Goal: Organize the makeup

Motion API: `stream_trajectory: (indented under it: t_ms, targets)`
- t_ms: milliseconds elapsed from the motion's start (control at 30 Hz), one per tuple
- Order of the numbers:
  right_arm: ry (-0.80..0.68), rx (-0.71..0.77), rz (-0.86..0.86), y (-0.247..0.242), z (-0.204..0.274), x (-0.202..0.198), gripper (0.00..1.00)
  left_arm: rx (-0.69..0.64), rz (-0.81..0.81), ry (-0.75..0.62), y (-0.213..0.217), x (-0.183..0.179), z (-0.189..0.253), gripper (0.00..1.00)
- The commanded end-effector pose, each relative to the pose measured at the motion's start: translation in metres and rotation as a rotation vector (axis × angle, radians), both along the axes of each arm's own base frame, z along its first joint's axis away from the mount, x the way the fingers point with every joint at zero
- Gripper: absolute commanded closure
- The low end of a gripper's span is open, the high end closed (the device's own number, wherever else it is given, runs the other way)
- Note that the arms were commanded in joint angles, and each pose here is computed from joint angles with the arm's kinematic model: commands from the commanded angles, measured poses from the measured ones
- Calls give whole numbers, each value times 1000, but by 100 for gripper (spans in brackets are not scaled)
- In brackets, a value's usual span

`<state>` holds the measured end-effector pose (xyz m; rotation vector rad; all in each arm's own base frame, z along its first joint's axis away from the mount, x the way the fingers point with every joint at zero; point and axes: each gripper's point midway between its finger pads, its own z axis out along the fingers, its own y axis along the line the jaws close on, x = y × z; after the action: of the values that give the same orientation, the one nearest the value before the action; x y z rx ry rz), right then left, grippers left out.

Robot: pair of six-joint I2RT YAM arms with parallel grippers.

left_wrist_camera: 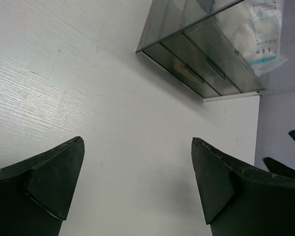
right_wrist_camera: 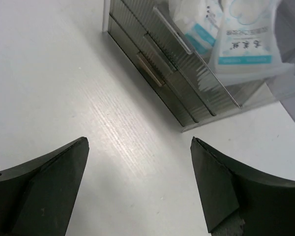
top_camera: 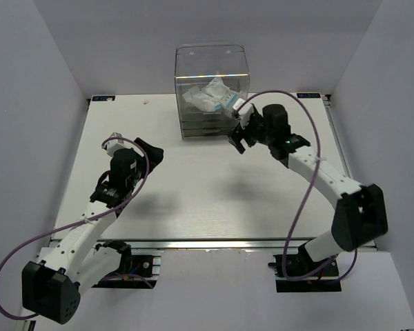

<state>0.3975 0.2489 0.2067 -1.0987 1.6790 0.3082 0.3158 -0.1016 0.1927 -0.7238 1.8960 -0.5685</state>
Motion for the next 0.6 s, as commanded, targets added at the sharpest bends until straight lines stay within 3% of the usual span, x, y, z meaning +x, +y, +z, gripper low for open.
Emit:
stream_trajectory:
  t_ms: [0,333,433,567]
  targets:
    - [153,131,5,-11,10,-35,11,-1,-57,-48,-8,4,8,2]
    - [252,249,-365,-94,32,-40,11,4,-180,-121,-26,7,29,2]
    - [320,278,-426,-107,25,-51,11,10,-214,-142,-31,6,37,2]
    - [306,313,-480,-123,23,-59,11,24,-243,-156,-33,3,44,2]
